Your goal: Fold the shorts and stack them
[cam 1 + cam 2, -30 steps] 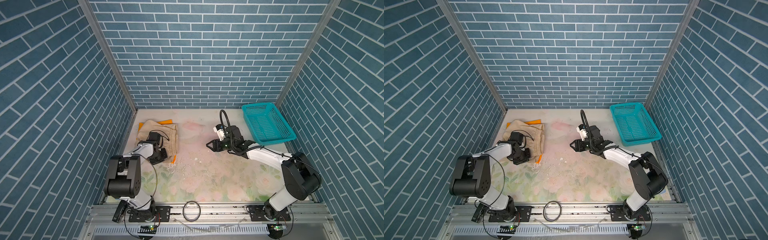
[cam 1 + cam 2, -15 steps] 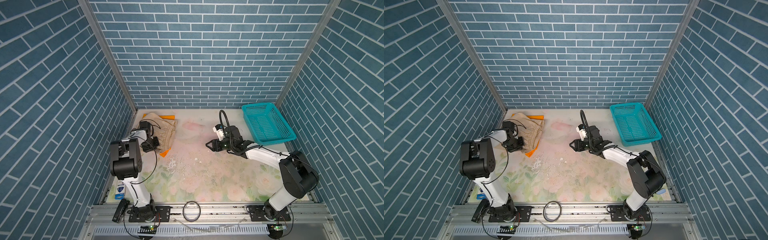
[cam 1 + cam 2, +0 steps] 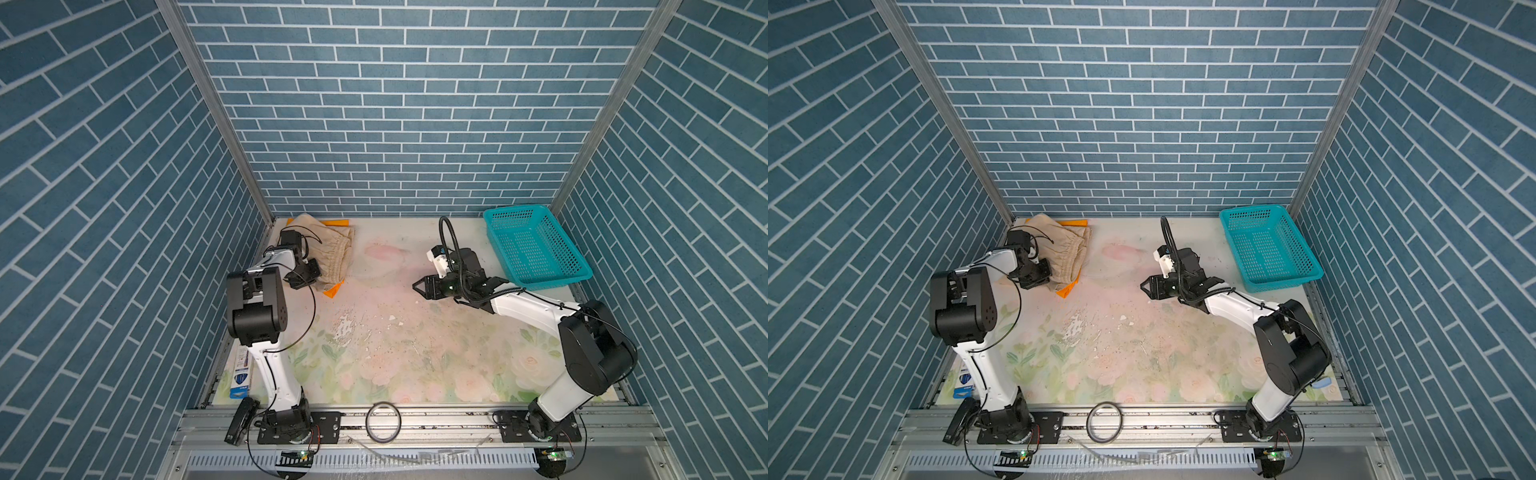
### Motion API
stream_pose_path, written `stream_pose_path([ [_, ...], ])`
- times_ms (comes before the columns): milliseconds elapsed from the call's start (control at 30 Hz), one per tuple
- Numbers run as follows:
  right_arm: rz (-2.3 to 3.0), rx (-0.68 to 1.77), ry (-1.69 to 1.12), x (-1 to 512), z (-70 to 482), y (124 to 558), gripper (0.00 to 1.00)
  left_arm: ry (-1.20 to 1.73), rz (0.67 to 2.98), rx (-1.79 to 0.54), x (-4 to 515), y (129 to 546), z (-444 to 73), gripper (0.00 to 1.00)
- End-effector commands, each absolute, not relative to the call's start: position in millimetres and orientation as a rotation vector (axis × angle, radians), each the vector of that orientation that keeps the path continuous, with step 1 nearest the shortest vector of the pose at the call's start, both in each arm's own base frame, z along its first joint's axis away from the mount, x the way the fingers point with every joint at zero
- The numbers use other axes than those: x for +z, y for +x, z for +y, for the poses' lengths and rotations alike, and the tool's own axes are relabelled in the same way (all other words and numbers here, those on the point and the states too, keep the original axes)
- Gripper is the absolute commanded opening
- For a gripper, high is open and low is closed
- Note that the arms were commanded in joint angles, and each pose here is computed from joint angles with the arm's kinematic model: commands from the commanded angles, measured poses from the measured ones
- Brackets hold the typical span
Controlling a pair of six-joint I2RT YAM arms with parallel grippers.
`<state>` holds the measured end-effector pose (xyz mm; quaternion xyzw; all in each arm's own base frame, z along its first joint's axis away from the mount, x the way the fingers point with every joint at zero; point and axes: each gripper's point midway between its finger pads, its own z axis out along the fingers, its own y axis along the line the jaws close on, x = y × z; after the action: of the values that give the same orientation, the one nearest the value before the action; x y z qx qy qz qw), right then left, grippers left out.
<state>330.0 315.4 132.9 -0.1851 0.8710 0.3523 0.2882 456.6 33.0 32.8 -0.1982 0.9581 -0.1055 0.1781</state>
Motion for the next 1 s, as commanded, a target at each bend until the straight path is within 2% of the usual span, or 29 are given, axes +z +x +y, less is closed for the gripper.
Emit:
stream_pose_path([
  [0, 2.322, 0.848, -0.475, 137.8, 293.8, 335.0, 0.58, -0.548, 2.615, -0.374, 47.8, 483.2, 24.8, 0.0],
  [167, 2.319, 0.767, -0.411, 139.7, 261.7, 344.2, 0.59, -0.517, 2.597, -0.3, 60.4, 492.3, 33.8, 0.0],
  [300, 2.309, 0.698, -0.377, 146.9, 237.2, 352.1, 0.59, -0.477, 2.54, -0.219, 82.0, 478.2, 41.3, 0.0],
  [333, 2.305, 0.672, -0.364, 148.7, 228.5, 354.8, 0.6, -0.458, 2.486, -0.212, 94.5, 471.9, 41.3, 0.04],
  [400, 2.301, 0.606, -0.334, 148.7, 210.7, 359.2, 0.61, -0.438, 2.407, -0.168, 115.6, 452.8, 43.6, 0.22],
  [567, 2.36, 0.369, -0.213, 146.2, 149.7, 366.9, 0.62, -0.421, 2.239, -0.145, 137.5, 393.8, 39.9, 0.83],
  [633, 2.413, 0.213, -0.108, 147.0, 115.8, 357.5, 0.63, -0.428, 2.228, -0.148, 132.5, 374.8, 37.3, 0.99],
  [833, 2.467, -0.045, 0.172, 136.7, 45.6, 300.1, 0.7, -0.4, 2.202, -0.135, 121.5, 347.7, 33.0, 1.0],
  [967, 2.455, -0.102, 0.312, 121.5, 12.4, 290.5, 0.76, -0.368, 2.14, -0.141, 122.8, 344.0, 31.0, 1.0],
])
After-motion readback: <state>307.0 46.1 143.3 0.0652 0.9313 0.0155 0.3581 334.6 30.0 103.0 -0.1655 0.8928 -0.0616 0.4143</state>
